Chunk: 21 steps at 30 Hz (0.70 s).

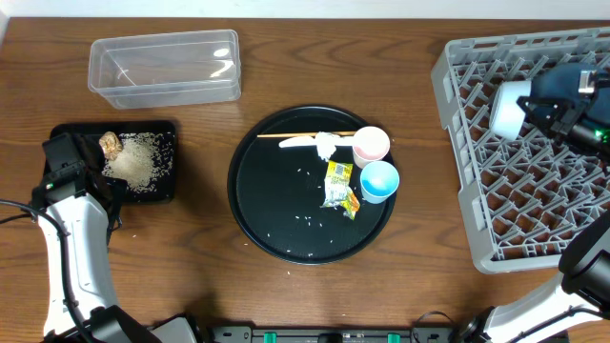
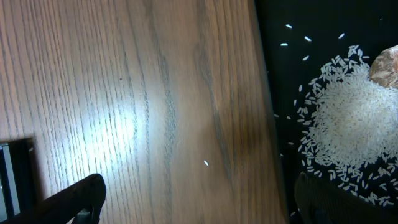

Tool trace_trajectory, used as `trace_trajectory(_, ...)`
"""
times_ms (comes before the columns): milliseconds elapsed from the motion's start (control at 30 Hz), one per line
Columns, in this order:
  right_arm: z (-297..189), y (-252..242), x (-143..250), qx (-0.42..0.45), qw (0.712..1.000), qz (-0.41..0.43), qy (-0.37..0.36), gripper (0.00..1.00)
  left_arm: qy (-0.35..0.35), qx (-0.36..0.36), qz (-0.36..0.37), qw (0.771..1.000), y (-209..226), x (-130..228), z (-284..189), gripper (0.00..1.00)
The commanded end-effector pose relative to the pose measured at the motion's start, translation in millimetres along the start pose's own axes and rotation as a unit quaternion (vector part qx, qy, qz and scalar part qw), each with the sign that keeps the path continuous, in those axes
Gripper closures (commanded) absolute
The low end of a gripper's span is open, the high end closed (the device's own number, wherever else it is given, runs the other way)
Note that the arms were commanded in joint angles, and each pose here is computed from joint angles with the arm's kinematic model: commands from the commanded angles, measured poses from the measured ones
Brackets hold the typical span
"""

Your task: Sort waste into correct bins and load items into the dishwasher rack

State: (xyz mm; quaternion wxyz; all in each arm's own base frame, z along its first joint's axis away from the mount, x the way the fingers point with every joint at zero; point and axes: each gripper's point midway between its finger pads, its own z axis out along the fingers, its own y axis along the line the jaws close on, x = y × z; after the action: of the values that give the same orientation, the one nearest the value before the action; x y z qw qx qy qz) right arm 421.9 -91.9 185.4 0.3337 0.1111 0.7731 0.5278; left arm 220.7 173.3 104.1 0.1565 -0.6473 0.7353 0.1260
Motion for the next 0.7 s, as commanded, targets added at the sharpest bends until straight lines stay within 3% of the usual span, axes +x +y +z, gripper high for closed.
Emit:
trace_trajectory(0,4,-10,6,0.01,1.0,-0.004,0.007,0.99,-0.007,-0.005,-0.007,1.0,2,-5,-1,0.02)
trace_trajectory(233,-5,-15,2,0.017,1.0,0.003,-0.005,0.99,-0.007,-0.005,-0.007,1.0,2,-5,-1,0.02)
trace_trajectory(567,-37,-31,-8,0.053,0.994,0.081,-0.042,0.99,-0.007,-0.005,-0.007,1.0,2,-5,-1,0.02)
trace_trajectory(600,-40,-31,-9,0.058,0.994,0.086,-0.047,0.97,-0.007,-0.005,-0.007,1.0,2,-5,-1,0.02)
trace_trajectory(667,-48,-31,-10,0.079,0.991,0.092,-0.054,0.8,-0.007,-0.005,-0.007,1.0,2,-5,-1,0.02)
